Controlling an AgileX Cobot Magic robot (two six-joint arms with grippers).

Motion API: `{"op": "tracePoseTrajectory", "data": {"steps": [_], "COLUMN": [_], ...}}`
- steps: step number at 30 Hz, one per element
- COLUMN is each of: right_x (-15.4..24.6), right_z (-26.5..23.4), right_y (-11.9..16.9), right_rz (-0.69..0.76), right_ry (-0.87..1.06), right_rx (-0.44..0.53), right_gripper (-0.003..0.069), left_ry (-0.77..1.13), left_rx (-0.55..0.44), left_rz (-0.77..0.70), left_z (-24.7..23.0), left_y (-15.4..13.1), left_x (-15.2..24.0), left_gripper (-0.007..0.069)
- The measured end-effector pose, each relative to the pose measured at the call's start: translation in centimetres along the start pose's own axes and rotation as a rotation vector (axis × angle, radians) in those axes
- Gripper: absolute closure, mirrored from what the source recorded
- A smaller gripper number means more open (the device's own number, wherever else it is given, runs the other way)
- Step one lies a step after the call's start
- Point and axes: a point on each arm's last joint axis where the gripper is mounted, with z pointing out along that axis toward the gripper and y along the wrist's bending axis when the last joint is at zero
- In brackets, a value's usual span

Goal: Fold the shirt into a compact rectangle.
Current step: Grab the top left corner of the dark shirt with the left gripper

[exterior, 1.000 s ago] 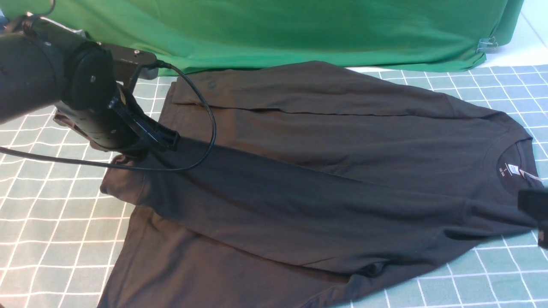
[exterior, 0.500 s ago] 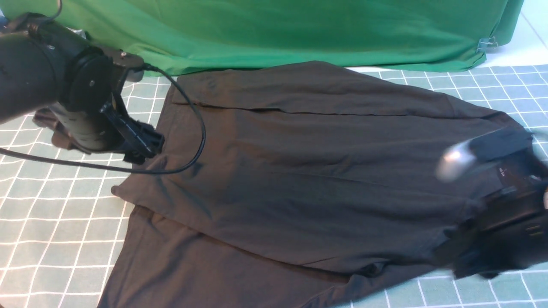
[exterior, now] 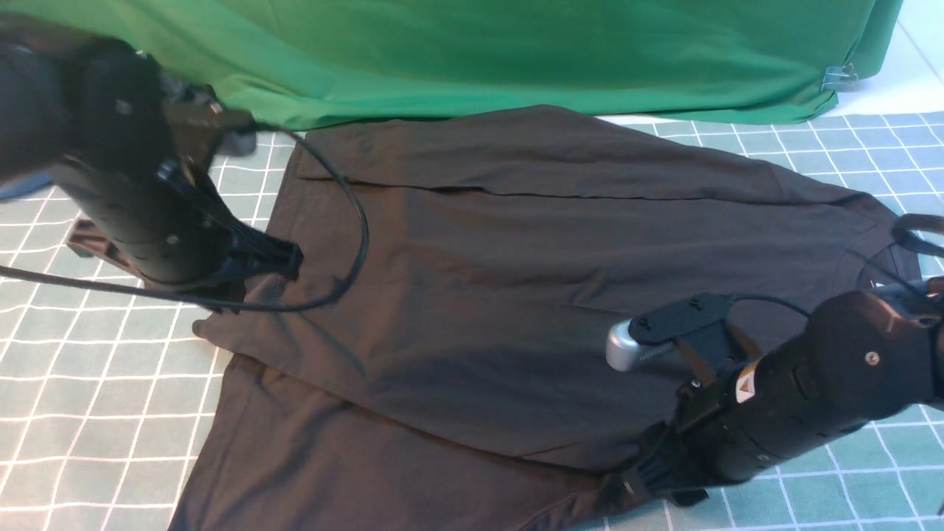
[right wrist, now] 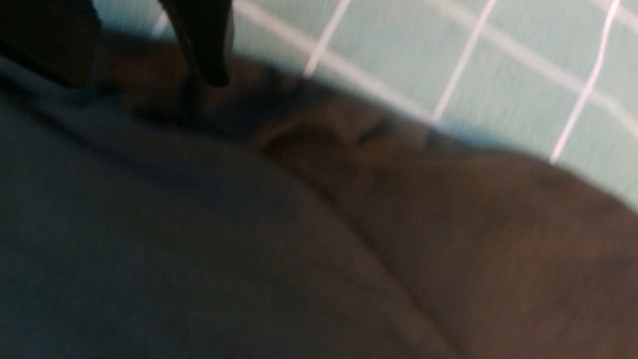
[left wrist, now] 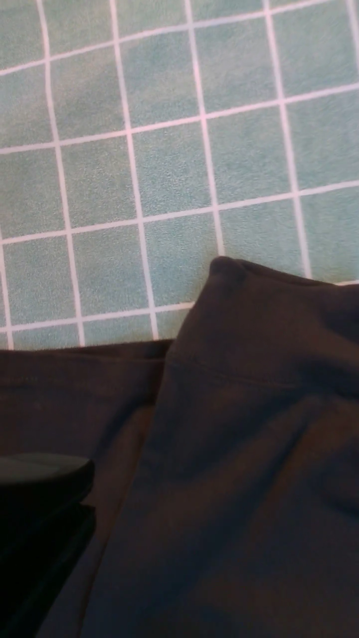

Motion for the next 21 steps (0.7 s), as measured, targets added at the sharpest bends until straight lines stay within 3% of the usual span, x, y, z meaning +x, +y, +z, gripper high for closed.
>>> {"op": "tracePoseTrajectory", "data": {"steps": [6, 13, 15, 18, 21], "right_x": [-0.7, -0.9, -0.9, -1.0, -0.8], "right_z": [1.1, 1.9, 2.0, 2.1, 2.0], "right_y": [-0.5, -0.8, -0.9, -1.0, -0.9], "right_rz": [0.003, -0.014, -0.025, -0.066, -0.074], "right_ry": [-0.062, -0.081, -0.08, -0.077, -0.062], "right_rx": [0.029, 0.054, 0.06, 0.066, 0.061], "right_gripper": [0.0313, 0.0323, 0.0366, 0.054, 0.061], "left_ry": [-0.12, -0.182, -0.183, -0.183, -0.182], "left_rx": [0.013, 0.02, 0.02, 0.022, 0.025], "left_rz": [-0.007, -0.007, -0.007, -0.008, -0.007], "left_z": [-4.0, -6.0, -6.0, -6.1, -6.0], "left_y": [0.3, 0.5, 0.5, 0.5, 0.5], "left_x": [0.8, 1.5, 1.5, 1.5, 1.5], "left_gripper": [0.0615, 0.0615, 0.0615, 0.0615, 0.0615]}}
